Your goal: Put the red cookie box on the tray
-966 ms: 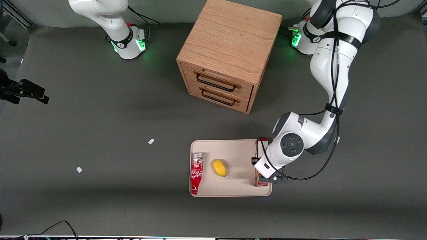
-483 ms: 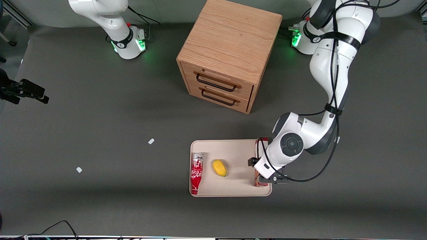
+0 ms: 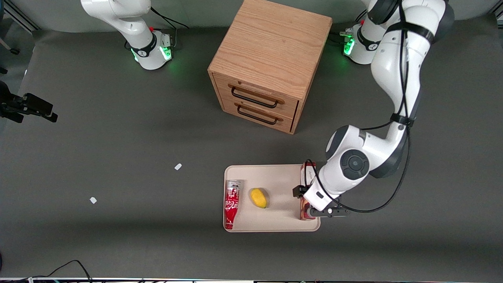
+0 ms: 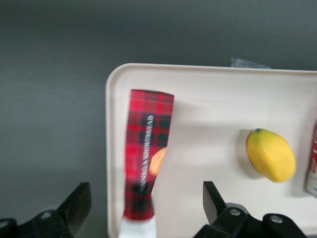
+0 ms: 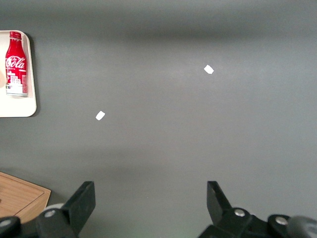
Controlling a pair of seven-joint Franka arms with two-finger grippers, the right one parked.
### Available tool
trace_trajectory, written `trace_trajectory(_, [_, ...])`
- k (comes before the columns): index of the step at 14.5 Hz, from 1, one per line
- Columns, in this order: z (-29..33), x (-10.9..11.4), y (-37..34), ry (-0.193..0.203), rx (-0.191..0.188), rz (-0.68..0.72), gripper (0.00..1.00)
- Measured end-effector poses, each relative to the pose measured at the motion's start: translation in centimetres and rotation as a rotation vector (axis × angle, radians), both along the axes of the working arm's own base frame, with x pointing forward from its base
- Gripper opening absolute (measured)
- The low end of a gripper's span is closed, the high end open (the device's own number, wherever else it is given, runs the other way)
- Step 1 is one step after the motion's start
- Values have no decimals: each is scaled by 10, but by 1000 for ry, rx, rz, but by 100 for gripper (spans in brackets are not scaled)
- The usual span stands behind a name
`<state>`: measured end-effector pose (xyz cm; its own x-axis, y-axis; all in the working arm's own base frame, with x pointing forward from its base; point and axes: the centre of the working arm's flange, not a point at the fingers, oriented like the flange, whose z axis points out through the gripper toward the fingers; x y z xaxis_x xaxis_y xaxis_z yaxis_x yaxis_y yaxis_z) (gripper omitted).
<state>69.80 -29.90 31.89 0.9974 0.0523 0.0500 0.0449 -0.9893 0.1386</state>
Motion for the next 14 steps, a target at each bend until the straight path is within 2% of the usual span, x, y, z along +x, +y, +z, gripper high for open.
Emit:
trace_trajectory(3, [66, -6, 40, 58, -24, 6, 100])
trace_trajectory(5, [111, -15, 92, 78, -8, -4, 100])
trace_trajectory(8, [164, -47, 172, 124, 31, -28, 100])
trace_trajectory(11, [206, -86, 232, 133, 64, -16, 100])
trace_trajectory(14, [243, -127, 279, 116, 92, -9, 100])
